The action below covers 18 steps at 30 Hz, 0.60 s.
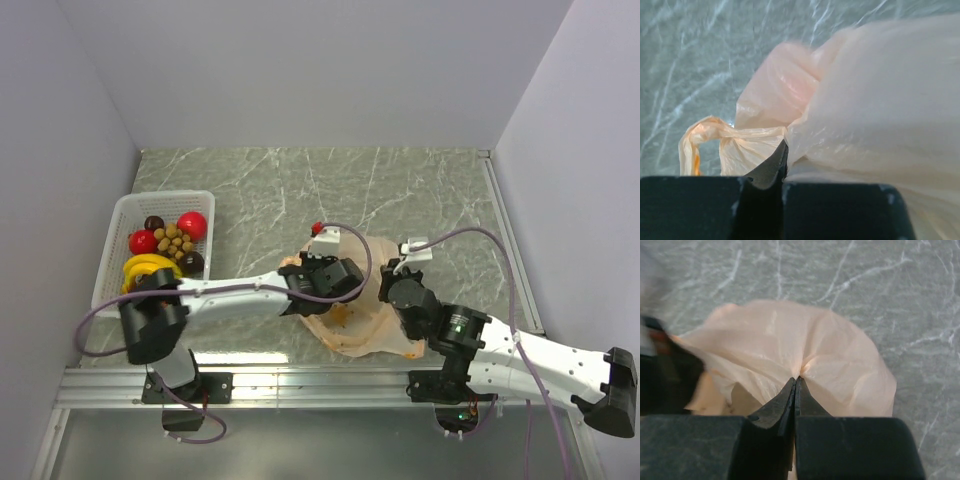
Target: Untie the knot of the plastic bag and take out the fruit
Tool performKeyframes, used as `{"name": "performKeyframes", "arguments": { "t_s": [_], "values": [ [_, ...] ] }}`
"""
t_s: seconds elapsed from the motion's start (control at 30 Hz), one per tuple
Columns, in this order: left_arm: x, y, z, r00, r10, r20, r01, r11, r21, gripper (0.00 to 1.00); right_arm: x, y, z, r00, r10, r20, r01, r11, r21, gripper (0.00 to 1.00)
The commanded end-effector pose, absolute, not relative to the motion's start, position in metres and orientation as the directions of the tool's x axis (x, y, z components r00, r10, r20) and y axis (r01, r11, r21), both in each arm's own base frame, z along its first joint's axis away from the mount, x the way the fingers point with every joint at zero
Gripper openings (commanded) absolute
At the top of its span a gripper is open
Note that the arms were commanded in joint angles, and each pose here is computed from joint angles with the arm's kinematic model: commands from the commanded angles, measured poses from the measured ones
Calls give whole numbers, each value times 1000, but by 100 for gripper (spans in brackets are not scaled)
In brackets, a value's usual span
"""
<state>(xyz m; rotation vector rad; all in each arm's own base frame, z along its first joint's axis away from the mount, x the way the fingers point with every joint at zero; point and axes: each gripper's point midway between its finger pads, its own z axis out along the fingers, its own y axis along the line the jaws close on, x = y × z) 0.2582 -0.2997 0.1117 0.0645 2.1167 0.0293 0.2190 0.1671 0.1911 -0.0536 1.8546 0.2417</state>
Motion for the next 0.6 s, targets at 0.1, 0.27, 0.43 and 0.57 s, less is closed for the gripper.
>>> {"name": "performKeyframes", "arguments": {
  "t_s": [0.1,0.27,0.43,0.57],
  "values": [
    [214,-329,227,-380,22,-925,246,966,-78,1,229,149,159,-278,169,-946,-17,983,181,2],
    [190,-328,217,-404,18,-915,280,954,-105,1,232,154,146,-309,146,-940,-21,987,160,3],
    [200,-294,179,-511,-58,-858,162,973,-162,1,232,162,147,-331,113,-937,-57,989,139,4],
    [193,-284,168,-547,-87,-833,148,969,-198,0,232,164,142,-352,94,-931,-59,991,122,11]
  ]
}}
